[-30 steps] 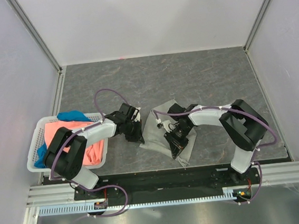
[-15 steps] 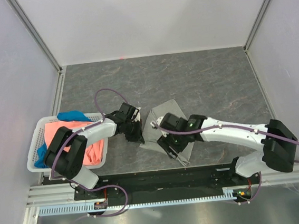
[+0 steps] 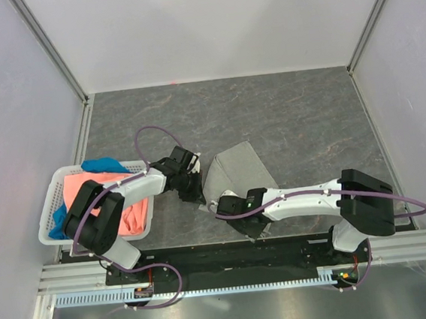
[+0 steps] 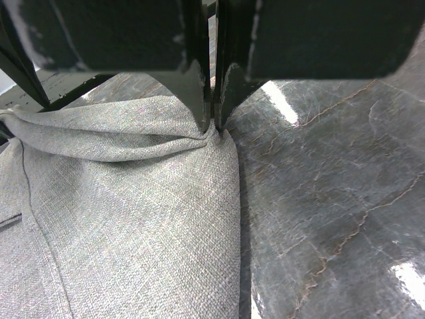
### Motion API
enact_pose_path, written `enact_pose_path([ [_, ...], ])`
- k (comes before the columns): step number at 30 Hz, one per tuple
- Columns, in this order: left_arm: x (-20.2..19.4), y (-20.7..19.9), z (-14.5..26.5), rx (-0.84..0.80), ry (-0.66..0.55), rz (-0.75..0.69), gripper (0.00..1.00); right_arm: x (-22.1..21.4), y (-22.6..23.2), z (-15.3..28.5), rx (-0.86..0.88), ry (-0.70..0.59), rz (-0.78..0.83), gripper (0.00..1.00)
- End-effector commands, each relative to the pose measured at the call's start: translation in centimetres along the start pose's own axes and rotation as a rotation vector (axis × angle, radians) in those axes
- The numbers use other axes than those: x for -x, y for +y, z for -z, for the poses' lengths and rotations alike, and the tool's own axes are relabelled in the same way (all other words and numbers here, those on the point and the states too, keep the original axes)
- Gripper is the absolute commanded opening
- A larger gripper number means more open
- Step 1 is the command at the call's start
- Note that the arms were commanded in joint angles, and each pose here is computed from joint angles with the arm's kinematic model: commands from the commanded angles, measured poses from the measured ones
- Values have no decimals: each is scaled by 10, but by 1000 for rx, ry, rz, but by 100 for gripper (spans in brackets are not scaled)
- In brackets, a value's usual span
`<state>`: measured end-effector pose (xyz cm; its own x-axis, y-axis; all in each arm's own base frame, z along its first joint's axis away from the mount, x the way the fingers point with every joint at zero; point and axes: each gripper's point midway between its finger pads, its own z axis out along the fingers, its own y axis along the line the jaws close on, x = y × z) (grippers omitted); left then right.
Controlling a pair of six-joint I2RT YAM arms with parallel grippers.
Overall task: Fold the napkin, place the utensils inside, and roll it up
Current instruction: Roll the napkin with the utensil
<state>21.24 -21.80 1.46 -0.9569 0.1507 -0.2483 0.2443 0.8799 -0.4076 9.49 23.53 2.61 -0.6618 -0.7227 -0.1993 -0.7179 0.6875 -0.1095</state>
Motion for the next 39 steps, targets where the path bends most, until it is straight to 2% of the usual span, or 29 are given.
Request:
enact_pose_path([
  [1, -4, 16, -5, 66, 23, -41, 2, -15, -3, -9, -30, 55, -3, 46],
  [5, -4, 17, -5, 70, 24, -40, 2, -26, 3, -13, 19, 104, 20, 37],
  [10, -3, 18, -4, 77, 20, -41, 2, -23, 3, -7, 112, 104, -1, 29],
  [14, -3, 18, -3, 78, 19, -42, 2, -15, 8, 4, 330, 98, -92, 22],
  [18, -2, 19, -2, 82, 18, -47, 2, -1, 15, 16, 544, 53, -167, 19],
  [21, -2, 19, -3, 85, 25, -48, 2, -2, 12, 11, 629, 67, -247, 18],
  [25, -1, 21, -5, 95, 35, -48, 2, -22, 1, -7, 645, 150, -357, 18],
  [27, 0, 23, -5, 103, 36, -46, 2, -27, -9, -14, 598, 184, -432, 18],
  [30, -1, 26, -5, 113, 40, -41, 2, -28, -21, -16, 541, 192, -490, 22],
  [33, -1, 25, -4, 108, 41, -41, 2, -9, -31, -1, 507, 130, -502, 34],
  [34, -1, 25, -5, 106, 40, -41, 2, 5, -34, 8, 507, 85, -495, 42],
  [37, -1, 23, -5, 100, 42, -40, 2, 29, -46, 33, 470, -5, -489, 57],
  [39, -2, 23, -5, 98, 46, -39, 2, 35, -51, 46, 451, -41, -479, 59],
])
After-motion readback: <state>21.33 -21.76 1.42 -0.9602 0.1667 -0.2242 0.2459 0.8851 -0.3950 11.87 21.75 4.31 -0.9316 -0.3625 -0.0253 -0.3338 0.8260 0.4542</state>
